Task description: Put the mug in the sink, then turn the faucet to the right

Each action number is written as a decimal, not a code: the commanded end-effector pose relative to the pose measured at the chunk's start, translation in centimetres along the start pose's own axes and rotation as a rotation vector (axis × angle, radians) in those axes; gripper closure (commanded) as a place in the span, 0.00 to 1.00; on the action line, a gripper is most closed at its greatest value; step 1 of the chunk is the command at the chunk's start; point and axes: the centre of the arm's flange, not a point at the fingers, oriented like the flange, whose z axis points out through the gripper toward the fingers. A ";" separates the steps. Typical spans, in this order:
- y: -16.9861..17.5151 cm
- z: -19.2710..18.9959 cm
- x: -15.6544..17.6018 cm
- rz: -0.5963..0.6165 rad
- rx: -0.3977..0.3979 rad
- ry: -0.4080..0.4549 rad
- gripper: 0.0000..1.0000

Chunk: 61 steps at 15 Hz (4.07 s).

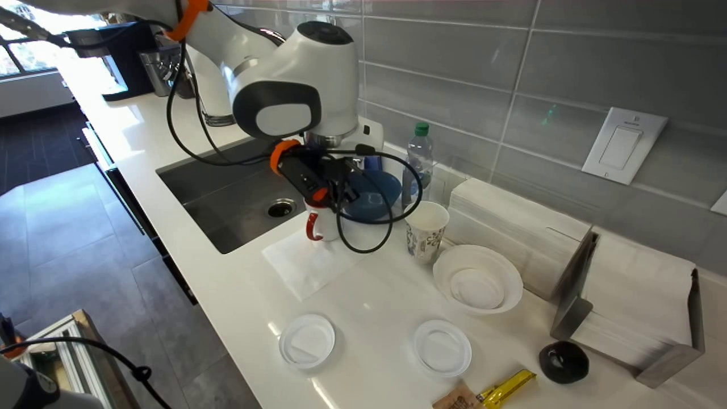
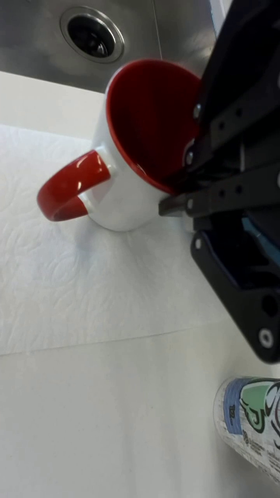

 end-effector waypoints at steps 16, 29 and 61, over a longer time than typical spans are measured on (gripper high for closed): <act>-18.5 -7.0 0.3 -0.596 0.107 0.028 0.98; -22.0 -4.6 -0.6 -0.666 0.086 0.015 0.92; -25.6 16.1 4.4 0.105 0.026 0.014 0.98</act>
